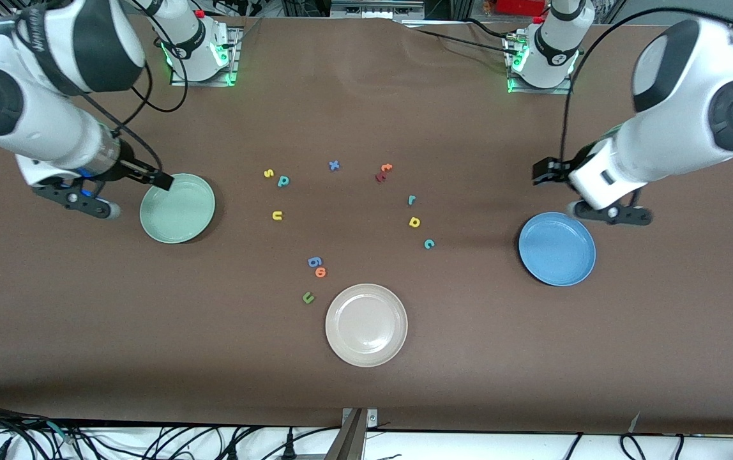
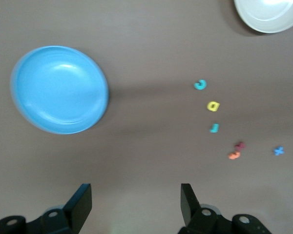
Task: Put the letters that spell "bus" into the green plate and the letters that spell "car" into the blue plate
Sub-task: 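Reach the right gripper to the d while the left gripper reaches the c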
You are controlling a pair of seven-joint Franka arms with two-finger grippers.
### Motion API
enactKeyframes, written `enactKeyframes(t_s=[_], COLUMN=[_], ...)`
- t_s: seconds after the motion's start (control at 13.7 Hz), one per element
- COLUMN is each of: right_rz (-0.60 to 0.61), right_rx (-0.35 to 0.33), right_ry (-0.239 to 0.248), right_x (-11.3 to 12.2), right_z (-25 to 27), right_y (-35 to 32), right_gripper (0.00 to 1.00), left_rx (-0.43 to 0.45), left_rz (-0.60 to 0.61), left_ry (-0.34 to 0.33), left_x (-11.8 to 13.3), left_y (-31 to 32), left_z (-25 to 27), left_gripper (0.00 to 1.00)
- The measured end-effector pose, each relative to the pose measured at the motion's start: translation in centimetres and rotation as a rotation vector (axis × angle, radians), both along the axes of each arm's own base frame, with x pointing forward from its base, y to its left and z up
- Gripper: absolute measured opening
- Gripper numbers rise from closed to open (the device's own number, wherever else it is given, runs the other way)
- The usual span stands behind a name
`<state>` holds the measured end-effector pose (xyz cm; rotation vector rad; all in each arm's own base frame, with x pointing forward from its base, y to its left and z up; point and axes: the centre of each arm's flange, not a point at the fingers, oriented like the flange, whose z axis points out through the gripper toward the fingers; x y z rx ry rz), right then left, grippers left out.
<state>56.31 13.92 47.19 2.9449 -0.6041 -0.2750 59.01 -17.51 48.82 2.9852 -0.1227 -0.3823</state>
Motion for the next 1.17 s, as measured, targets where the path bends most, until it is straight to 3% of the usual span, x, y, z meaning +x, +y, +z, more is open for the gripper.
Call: enactKeyframes(t_s=[0.37,0.58,0.8,1.17], right_rz=[-0.17,-0.213,-0.197,-0.161], right_rx=[0.031,0.042,0.058,0.071], right_ry=[0.017,-0.033,-0.058,-0.035], right_x=[-3.2,-6.0,-9.1,-11.9], right_z=[-6.4,-11.1,-15.7,-22.0], right_y=[6.6,10.1,12.2,13.8], right_gripper=[0.98,0.99,0.98,0.95], left_rx=[0.004,0.008,0.021,0.072], left_rz=[-0.005,0.008,0.025,0.017], left_ry=[-0.035,-0.028,-0.025,-0.024], left_x=[1.3,2.0,1.0,0.1], left_y=[-9.1,-9.9,-13.5,-16.4], left_z=[-5.8,-8.5,-10.6,-13.9], left_gripper=[0.91,0.87,0.81,0.75])
